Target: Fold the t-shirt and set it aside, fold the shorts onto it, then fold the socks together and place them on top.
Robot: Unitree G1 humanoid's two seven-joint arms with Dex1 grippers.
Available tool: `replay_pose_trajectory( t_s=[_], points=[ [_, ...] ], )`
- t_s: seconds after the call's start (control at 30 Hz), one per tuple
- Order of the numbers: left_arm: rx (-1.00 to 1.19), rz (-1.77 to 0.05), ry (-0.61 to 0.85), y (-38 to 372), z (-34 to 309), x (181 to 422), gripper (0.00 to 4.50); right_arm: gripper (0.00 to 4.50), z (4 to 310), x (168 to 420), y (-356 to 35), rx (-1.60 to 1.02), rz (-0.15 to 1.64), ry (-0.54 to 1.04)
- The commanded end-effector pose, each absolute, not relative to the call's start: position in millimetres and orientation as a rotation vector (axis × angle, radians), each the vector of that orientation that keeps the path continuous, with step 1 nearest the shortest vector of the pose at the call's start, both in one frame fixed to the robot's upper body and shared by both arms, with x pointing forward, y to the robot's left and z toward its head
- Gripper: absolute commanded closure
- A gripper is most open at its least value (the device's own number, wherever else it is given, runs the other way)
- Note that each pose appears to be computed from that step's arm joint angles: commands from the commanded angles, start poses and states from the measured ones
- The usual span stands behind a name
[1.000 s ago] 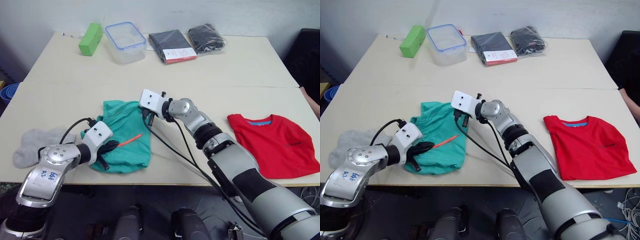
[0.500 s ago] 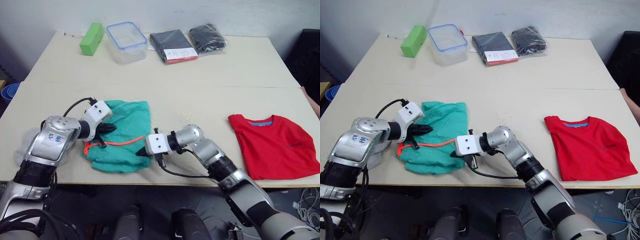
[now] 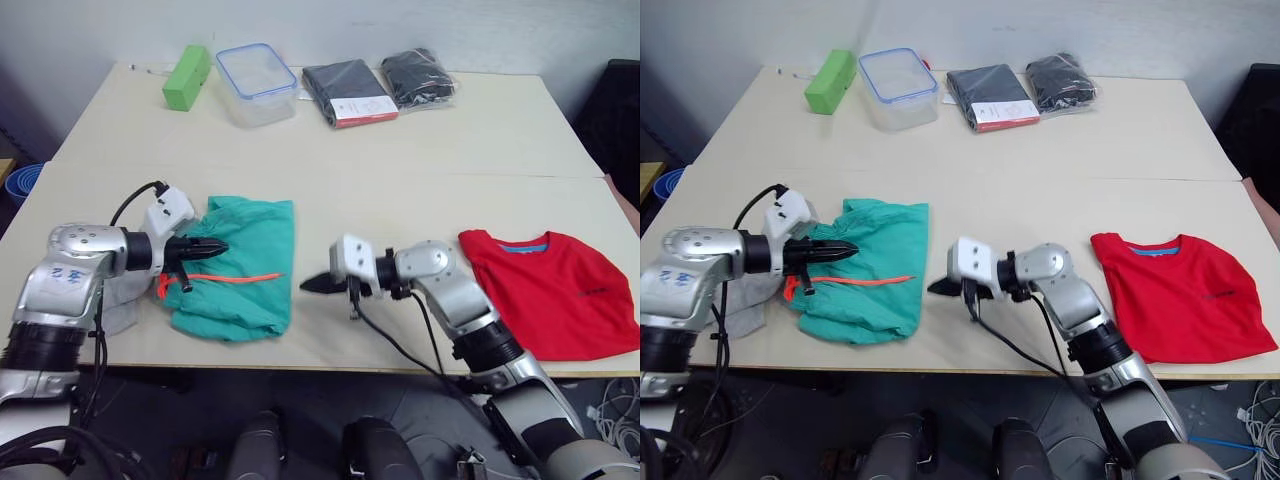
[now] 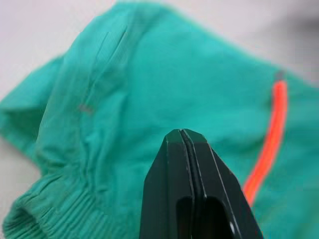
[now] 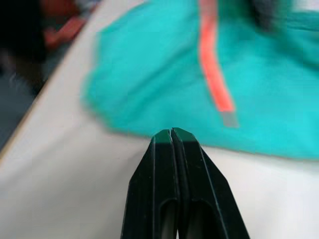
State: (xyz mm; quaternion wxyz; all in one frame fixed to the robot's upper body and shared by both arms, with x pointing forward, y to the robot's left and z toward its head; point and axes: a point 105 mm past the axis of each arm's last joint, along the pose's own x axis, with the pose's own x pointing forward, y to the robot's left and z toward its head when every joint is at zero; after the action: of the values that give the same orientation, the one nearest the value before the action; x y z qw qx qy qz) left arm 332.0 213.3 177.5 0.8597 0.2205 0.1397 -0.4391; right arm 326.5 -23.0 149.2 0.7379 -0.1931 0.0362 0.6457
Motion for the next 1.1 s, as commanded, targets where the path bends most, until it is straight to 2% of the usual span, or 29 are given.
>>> replay_pose_trajectory(
  t_s=[0.03,0.17,0.23,0.37,0.47,0.67,0.87,0.93,1.0,1.1],
  points=[
    [0.486,-0.933,0.230,209,191,321,4.50,3.50,150,332,-33,-0.244,1.362,0.268],
    [0.490,-0.895,0.203,210,192,322,4.50,2.14,145,339,-27,-0.037,1.307,0.461],
    [0.486,-0.899,0.190,208,194,320,4.50,1.33,144,340,-16,0.039,1.311,0.507],
    [0.484,-0.906,0.186,205,195,316,4.50,0.04,135,348,4,0.133,1.259,0.595],
    [0.466,-0.916,0.188,206,197,312,4.50,0.04,123,356,19,0.177,1.193,0.664],
    [0.442,-0.938,0.172,211,207,297,2.72,0.00,112,353,55,0.298,1.177,0.744],
    [0.443,-0.900,0.172,227,219,286,0.77,0.00,103,350,67,0.344,1.166,0.775],
    [0.454,-0.890,0.184,232,220,283,0.08,0.40,101,349,68,0.374,1.155,0.787],
    [0.465,-0.892,0.200,235,221,278,0.00,0.96,98,348,68,0.387,1.148,0.798],
    [0.462,-0.897,0.211,237,221,271,0.00,2.04,100,347,72,0.412,1.158,0.794]
  ],
)
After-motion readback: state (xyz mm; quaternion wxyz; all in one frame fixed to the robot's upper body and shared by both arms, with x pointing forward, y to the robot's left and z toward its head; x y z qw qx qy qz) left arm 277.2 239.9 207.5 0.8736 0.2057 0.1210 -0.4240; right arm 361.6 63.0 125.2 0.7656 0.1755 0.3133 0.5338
